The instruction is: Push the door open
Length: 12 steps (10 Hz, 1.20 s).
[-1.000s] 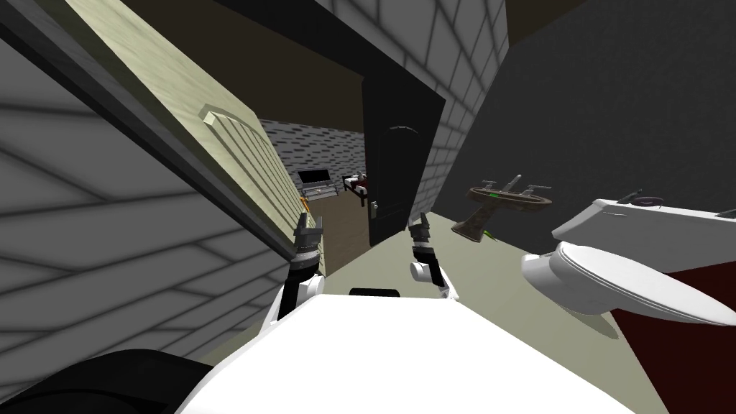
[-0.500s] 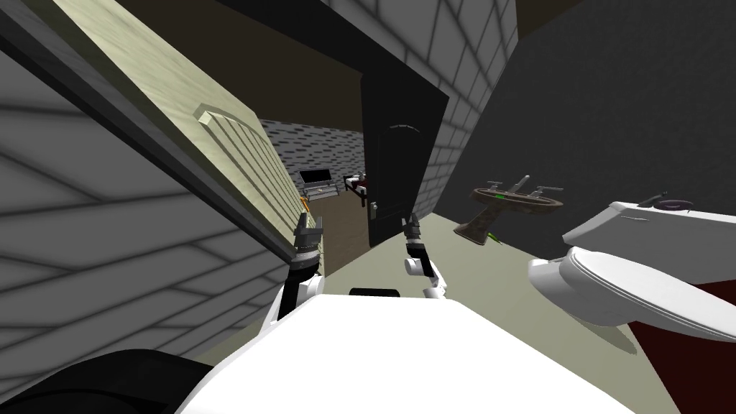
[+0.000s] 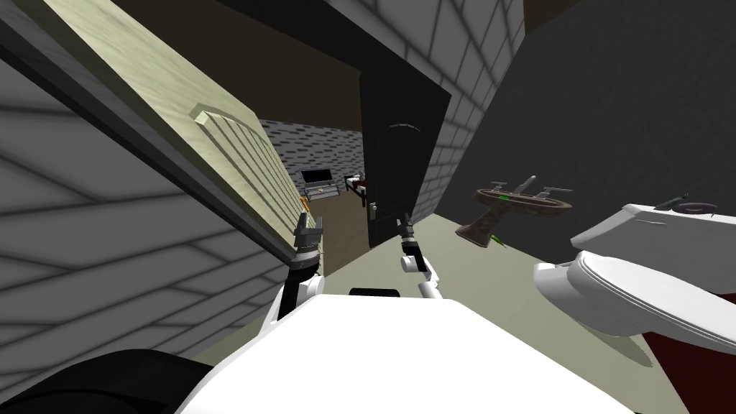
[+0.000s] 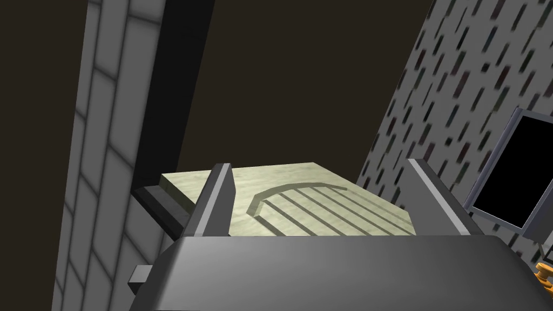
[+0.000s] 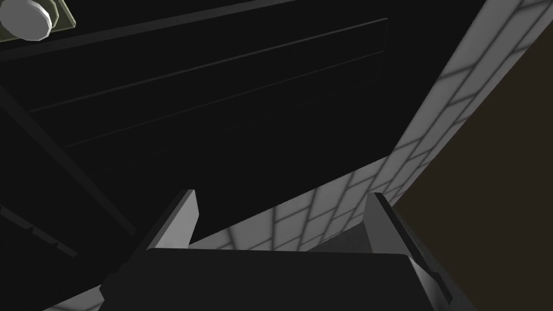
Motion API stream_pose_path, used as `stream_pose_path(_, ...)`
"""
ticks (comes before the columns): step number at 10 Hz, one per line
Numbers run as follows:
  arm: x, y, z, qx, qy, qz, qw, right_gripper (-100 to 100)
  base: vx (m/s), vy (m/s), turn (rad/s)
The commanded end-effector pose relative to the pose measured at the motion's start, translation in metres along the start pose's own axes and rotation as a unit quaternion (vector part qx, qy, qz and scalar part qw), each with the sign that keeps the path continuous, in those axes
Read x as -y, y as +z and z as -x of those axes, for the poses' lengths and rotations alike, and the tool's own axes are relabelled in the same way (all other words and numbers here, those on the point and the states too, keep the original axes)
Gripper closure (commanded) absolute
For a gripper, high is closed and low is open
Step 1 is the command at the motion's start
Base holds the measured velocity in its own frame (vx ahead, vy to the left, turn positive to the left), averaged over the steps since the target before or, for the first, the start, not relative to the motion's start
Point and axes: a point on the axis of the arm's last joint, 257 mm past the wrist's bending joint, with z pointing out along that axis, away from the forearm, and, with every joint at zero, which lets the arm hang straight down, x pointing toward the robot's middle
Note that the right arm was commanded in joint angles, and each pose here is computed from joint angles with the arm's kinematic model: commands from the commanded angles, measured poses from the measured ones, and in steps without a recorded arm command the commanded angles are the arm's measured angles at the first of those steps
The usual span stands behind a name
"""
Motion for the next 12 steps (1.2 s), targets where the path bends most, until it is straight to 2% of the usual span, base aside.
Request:
stream_pose_path(1,0.015,-0.0009,-0.002,-0.003,0.000,-0.013,0.9999,-100,0.031,-0.041,0.034)
stream_pose_path(2,0.018,0.0091,-0.013,-0.015,0.002,-0.013,0.9998,-100,0.037,-0.047,0.041)
stream_pose_path(3,0.031,0.0040,-0.011,-0.012,0.002,-0.028,0.9995,-100,0.036,-0.050,0.032)
stream_pose_path(4,0.037,0.0125,-0.022,-0.023,0.003,-0.031,0.9993,-100,0.051,-0.078,0.050)
stream_pose_path(5,0.047,0.0085,-0.020,-0.021,0.002,-0.042,0.9989,-100,0.040,-0.062,0.036)
stream_pose_path(6,0.052,0.0171,-0.031,-0.033,0.003,-0.044,0.9985,-100,0.041,-0.051,0.053)
stream_pose_path(7,0.062,0.0126,-0.029,-0.031,0.002,-0.056,0.9980,-100,0.037,-0.043,0.025)
stream_pose_path(8,0.062,0.0126,-0.029,-0.031,0.002,-0.056,0.9980,-100,0.014,-0.020,-0.008)
stream_pose_path(9,0.068,0.0204,-0.040,-0.042,0.003,-0.060,0.9973,-100,0.028,-0.035,0.039)
stream_pose_path(10,0.077,0.0162,-0.038,-0.040,0.002,-0.070,0.9968,-100,0.030,-0.039,0.041)
stream_pose_path(11,0.082,0.0236,-0.050,-0.051,0.002,-0.074,0.9960,-100,0.041,-0.047,0.052)
stream_pose_path(12,0.091,0.0192,-0.048,-0.050,0.001,-0.084,0.9953,-100,0.036,-0.053,0.027)
